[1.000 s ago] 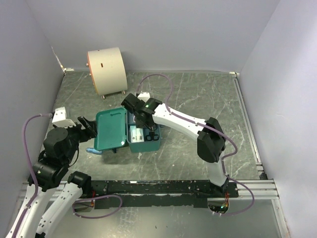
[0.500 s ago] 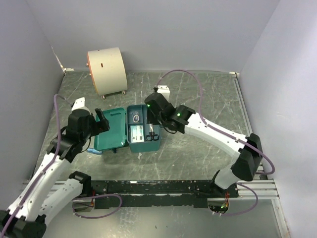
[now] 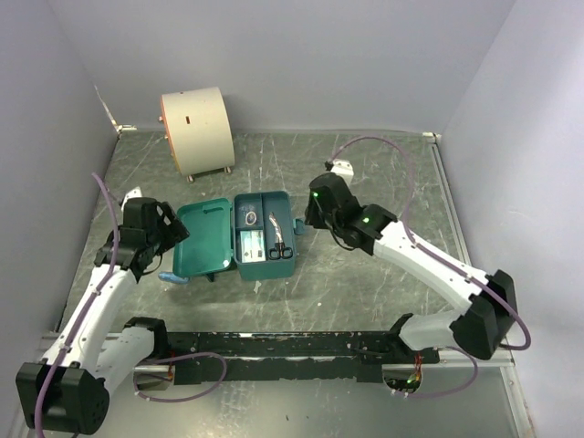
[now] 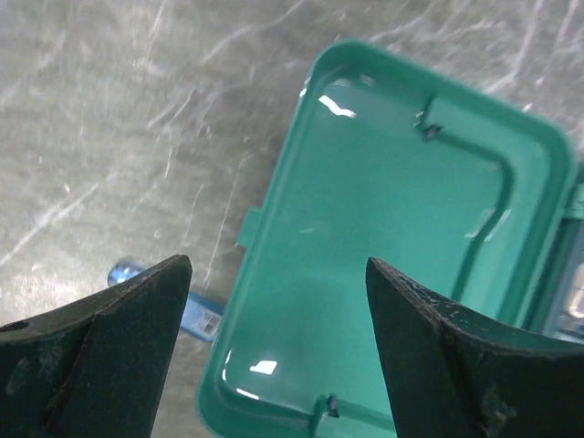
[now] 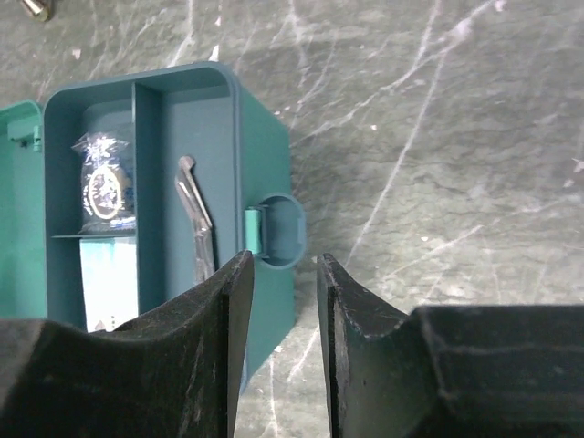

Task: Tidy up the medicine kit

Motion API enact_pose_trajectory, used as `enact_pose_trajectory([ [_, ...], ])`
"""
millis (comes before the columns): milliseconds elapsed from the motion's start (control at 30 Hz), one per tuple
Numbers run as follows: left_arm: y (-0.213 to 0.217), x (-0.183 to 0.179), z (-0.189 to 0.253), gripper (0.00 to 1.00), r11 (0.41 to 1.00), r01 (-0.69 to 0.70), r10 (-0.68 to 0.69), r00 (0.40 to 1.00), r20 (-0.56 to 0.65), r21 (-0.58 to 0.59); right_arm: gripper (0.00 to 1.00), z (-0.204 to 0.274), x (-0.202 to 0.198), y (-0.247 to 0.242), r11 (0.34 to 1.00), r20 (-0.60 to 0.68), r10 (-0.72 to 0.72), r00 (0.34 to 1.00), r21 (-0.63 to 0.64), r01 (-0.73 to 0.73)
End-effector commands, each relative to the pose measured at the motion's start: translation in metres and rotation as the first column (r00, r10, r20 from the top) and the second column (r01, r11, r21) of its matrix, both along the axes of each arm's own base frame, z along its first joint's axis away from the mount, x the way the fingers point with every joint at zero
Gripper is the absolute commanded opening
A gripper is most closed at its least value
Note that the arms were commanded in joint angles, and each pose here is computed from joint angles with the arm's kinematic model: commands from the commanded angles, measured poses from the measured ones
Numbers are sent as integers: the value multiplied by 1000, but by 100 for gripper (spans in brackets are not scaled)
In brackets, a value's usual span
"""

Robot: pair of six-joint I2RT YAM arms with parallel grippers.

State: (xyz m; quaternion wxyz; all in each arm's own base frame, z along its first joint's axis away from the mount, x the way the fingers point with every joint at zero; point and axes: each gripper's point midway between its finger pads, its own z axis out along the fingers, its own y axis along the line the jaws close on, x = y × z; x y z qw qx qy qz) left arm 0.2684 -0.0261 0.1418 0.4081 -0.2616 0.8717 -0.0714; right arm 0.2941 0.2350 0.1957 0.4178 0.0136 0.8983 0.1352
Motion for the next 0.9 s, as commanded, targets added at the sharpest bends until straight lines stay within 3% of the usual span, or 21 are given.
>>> enact_pose_trajectory([
  [0, -5, -13, -24, 88, 995, -31, 25, 998, -60, -94, 34, 22, 7, -26, 997, 120, -72, 990, 33, 69],
  [133, -7, -20, -30, 83, 988, -67, 59, 996, -67, -139, 33, 27, 7, -38, 994, 155, -95, 983, 73, 84],
  [233, 4, -21, -33, 69, 985, -135, 128, 990, -65, -110, 32, 15, 5, -38, 994, 137, -89, 987, 68, 80],
  [333, 16, -22, -37, 62, 980, -187, 183, 982, -54, -70, 31, 9, 4, -35, 995, 117, -79, 990, 66, 72],
  [700, 9, -6, -41, 44, 992, -110, 107, 992, -70, -53, 29, 3, 4, -34, 995, 102, -79, 992, 65, 72],
  [867, 7, 2, -31, 29, 998, -58, 56, 994, -91, -19, 28, -1, 4, -31, 995, 90, -77, 993, 77, 70],
])
